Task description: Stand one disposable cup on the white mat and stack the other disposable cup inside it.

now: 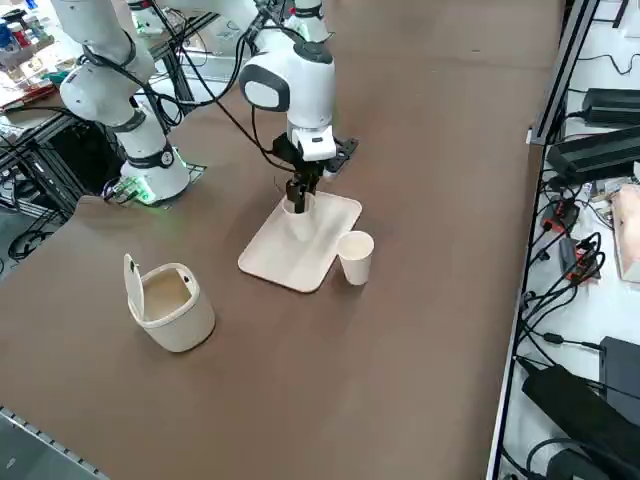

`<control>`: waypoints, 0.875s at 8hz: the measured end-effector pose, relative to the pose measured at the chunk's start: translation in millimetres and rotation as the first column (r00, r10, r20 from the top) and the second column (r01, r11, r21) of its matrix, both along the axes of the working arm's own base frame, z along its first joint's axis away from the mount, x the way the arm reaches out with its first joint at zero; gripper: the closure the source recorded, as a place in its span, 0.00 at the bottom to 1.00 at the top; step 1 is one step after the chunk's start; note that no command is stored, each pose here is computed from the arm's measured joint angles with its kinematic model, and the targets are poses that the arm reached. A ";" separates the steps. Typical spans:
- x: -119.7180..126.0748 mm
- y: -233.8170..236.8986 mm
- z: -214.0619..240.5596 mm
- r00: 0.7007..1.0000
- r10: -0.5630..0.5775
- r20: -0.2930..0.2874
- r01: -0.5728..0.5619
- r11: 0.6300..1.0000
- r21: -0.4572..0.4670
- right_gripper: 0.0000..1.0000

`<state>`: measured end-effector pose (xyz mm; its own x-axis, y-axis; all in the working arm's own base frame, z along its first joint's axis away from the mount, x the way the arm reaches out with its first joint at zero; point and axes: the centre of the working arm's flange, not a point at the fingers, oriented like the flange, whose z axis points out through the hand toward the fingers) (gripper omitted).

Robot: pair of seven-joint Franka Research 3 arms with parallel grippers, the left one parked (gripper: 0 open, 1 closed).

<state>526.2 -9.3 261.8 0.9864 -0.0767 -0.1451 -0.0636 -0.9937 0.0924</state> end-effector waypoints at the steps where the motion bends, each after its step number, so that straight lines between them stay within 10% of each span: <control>1: 0.7 -0.1 5.3 1.000 0.000 0.003 0.000 1.000 -0.001 0.10; 7: 56.3 -8.6 137.0 0.993 -0.012 0.119 0.013 1.000 -0.013 0.02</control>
